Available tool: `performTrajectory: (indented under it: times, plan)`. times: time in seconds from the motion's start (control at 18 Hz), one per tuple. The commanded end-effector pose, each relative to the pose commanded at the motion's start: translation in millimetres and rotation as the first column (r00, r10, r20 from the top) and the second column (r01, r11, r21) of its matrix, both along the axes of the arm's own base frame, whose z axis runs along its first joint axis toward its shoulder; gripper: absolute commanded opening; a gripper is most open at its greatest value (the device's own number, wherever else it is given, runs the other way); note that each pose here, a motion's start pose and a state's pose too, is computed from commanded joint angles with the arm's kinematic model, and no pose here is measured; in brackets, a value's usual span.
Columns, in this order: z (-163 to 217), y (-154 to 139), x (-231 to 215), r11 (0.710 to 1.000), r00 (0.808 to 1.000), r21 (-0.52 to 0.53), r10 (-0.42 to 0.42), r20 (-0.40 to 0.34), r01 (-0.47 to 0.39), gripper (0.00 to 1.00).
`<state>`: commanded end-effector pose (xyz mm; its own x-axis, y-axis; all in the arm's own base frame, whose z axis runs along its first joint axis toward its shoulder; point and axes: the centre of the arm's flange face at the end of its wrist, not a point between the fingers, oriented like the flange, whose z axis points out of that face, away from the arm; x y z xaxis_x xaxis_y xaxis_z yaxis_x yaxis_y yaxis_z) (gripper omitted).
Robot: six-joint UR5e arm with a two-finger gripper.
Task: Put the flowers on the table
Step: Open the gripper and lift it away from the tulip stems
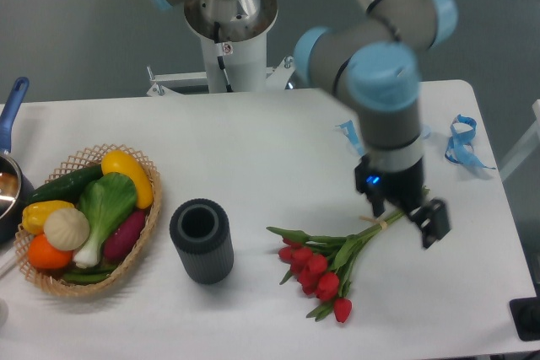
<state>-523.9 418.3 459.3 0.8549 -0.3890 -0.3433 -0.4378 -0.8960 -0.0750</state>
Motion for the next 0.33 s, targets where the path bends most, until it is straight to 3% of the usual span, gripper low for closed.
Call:
performTrajectory:
  times: [0.17,0.33]
  plan:
    - [12.5,-44.2,-9.6,0.997,0.996,0.03,-0.069,0.047,0.068,1.0]
    - [14.5,-67.8,-12.0,0.992,0.99,0.03,-0.123,0.067,0.121,1.0]
